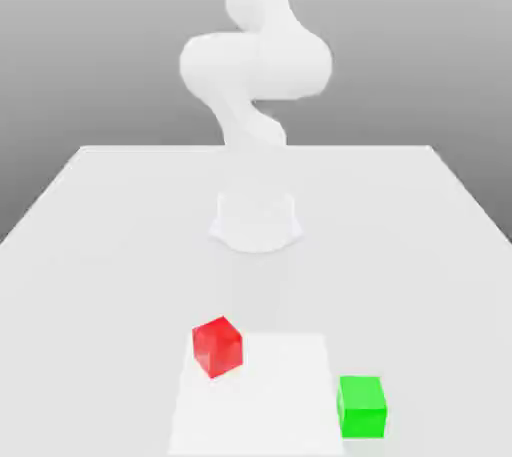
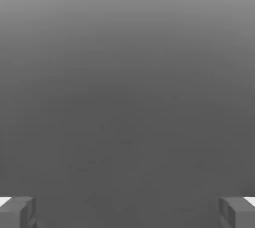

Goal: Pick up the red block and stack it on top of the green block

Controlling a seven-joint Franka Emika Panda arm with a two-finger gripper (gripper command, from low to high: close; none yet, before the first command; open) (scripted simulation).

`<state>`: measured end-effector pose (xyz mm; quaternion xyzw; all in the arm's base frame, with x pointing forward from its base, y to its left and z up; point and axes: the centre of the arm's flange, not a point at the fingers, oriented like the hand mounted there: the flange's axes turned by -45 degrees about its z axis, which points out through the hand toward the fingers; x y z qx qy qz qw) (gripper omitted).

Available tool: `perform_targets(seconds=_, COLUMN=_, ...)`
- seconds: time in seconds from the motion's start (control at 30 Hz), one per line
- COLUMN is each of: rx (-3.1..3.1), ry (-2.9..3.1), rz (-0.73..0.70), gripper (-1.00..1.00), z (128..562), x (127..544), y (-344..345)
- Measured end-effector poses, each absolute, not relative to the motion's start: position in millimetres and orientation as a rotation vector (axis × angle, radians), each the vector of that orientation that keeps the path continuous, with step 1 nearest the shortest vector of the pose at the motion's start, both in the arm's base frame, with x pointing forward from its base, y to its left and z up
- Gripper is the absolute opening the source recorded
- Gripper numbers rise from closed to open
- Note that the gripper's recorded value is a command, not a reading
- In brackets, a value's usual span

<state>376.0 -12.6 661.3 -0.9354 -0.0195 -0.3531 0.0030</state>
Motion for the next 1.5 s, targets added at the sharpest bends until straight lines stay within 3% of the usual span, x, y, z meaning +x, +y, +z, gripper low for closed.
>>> perform_targets(seconds=0.13, rx=-3.0, ry=-0.226, rz=-0.886, gripper=0.0, z=562.2, x=415.5, y=-28.4)
perform_targets(seconds=0.3, rx=-3.046, ry=-0.444, rz=-0.607, gripper=0.0, z=437.2, x=430.8, y=-38.0)
perform_targets(seconds=0.43, rx=-3.053, ry=-0.638, rz=-0.363, gripper=0.0, z=336.2, x=416.0, y=-42.9)
perform_targets(seconds=0.6, rx=-3.015, ry=-0.892, rz=-0.04, gripper=0.0, z=218.9, x=365.0, y=-51.6)
perform_targets(seconds=0.9, rx=-3.005, ry=-0.926, rz=-0.004, gripper=0.0, z=153.5, x=358.3, y=-52.9)
perform_targets(seconds=0.93, rx=-3.004, ry=-0.924, rz=-0.002, gripper=-1.0, z=146.8, x=357.0, y=-52.6)
perform_targets(seconds=1.17, rx=-3.003, ry=-0.924, rz=0.001, gripper=-1.0, z=145.2, x=356.7, y=-52.4)
perform_targets(seconds=1.5, rx=-3.004, ry=-0.917, rz=-0.001, gripper=-1.0, z=204.5, x=356.6, y=-53.8)
